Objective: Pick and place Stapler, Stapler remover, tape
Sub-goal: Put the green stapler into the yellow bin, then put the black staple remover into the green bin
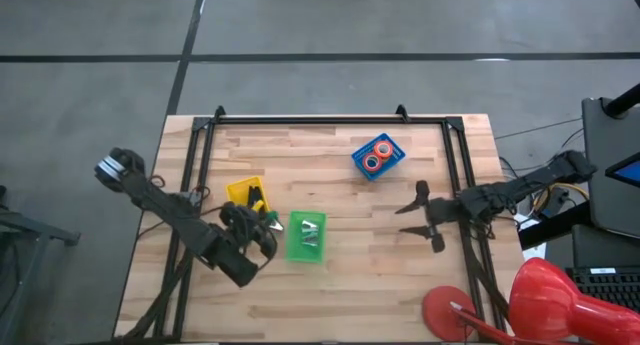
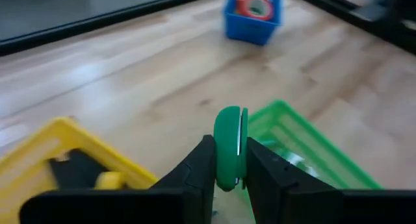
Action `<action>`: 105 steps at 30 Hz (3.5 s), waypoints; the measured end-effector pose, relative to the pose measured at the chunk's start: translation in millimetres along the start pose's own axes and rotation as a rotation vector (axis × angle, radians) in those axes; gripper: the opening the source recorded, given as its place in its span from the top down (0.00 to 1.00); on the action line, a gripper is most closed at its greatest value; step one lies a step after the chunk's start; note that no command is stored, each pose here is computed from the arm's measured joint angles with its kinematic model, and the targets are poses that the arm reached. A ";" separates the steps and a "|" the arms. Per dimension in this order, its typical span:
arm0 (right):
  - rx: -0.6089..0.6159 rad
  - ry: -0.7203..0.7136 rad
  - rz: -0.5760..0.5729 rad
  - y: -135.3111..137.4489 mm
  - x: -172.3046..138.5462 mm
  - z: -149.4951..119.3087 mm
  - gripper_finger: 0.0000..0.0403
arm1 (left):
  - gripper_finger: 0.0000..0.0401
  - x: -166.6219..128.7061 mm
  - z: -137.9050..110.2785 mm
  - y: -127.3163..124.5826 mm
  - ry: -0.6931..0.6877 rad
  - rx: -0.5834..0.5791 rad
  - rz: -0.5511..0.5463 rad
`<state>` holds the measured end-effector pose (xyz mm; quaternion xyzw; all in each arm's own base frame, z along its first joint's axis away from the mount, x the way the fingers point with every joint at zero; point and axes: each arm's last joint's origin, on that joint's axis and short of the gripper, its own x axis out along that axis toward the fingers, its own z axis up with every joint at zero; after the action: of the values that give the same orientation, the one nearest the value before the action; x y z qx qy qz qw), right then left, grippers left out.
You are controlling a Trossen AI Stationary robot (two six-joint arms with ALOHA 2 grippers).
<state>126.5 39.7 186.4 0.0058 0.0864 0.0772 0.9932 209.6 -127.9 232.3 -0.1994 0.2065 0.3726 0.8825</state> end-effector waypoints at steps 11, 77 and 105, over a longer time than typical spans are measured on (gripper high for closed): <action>-0.004 -0.065 0.085 0.1 -10.4 -8.0 0.46 | 0.82 10.6 -2.5 30.4 0.071 -0.058 0.187; -0.067 0.020 0.174 0.4 -20.7 -16.4 0.46 | 0.65 64.3 -31.7 10.1 0.470 0.806 -0.159; -0.067 0.021 0.174 0.4 -20.6 -16.4 0.46 | 0.99 56.5 -17.8 -2.4 0.533 0.780 -0.179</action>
<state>103.6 36.9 173.7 -0.0206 0.0933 0.1663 0.9814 243.5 -105.9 189.0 0.0409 0.5321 0.1260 0.8363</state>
